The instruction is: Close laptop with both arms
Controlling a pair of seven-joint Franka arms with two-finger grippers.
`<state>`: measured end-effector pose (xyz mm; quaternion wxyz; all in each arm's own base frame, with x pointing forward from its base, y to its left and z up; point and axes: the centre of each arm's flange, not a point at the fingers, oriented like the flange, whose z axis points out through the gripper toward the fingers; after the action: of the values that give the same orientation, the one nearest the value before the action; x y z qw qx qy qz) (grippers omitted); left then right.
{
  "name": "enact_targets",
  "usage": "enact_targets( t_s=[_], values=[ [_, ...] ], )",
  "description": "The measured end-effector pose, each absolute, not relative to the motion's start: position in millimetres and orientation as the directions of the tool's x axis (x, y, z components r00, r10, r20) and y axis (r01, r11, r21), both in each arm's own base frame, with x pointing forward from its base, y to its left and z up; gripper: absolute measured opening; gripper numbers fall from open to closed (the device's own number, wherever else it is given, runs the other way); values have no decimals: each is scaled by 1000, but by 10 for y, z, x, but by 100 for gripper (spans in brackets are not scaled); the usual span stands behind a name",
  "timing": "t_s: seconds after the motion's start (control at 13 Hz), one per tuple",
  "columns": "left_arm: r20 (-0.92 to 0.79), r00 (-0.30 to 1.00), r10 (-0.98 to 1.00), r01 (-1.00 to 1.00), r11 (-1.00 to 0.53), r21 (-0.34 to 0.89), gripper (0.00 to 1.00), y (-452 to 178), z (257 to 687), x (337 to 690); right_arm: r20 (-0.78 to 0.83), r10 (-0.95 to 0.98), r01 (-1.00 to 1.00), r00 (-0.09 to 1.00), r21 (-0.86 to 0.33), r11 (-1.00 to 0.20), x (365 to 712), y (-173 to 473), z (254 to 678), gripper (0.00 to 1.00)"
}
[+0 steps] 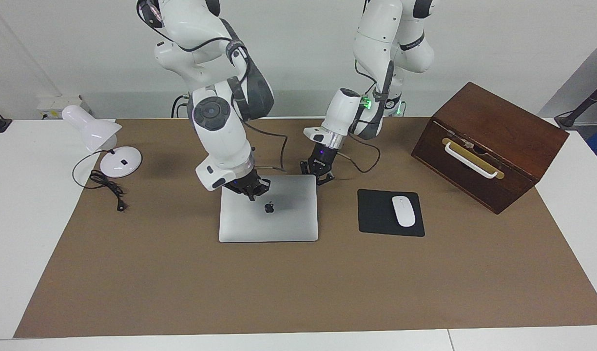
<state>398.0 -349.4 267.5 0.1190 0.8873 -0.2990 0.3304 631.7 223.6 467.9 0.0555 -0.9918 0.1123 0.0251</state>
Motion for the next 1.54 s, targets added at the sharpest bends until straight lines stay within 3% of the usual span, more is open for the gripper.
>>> enact_targets(
  t_s=[0.23,0.62,1.0,1.23,1.54],
  values=[
    [657,622,-426,-588,-808,32,1,-3473,2675,3999,12,-198,-197,980,-87,-977,6350,1976,5057,1],
    [654,652,-383,-554,-830,67,1,-3471,2676,4003,91,13,13,996,-8,-1000,6282,1292,5628,1],
    [651,674,-349,-527,-845,93,1,-3470,2679,4005,133,194,180,972,107,-978,6099,642,6176,1],
    [618,704,-349,-514,-851,105,1,-3463,2726,4016,122,197,184,973,109,-977,5966,97,6381,1],
    [581,732,-356,-509,-852,119,1,-3446,2952,4004,107,117,115,987,26,-993,5882,-123,6404,46]
  ],
)
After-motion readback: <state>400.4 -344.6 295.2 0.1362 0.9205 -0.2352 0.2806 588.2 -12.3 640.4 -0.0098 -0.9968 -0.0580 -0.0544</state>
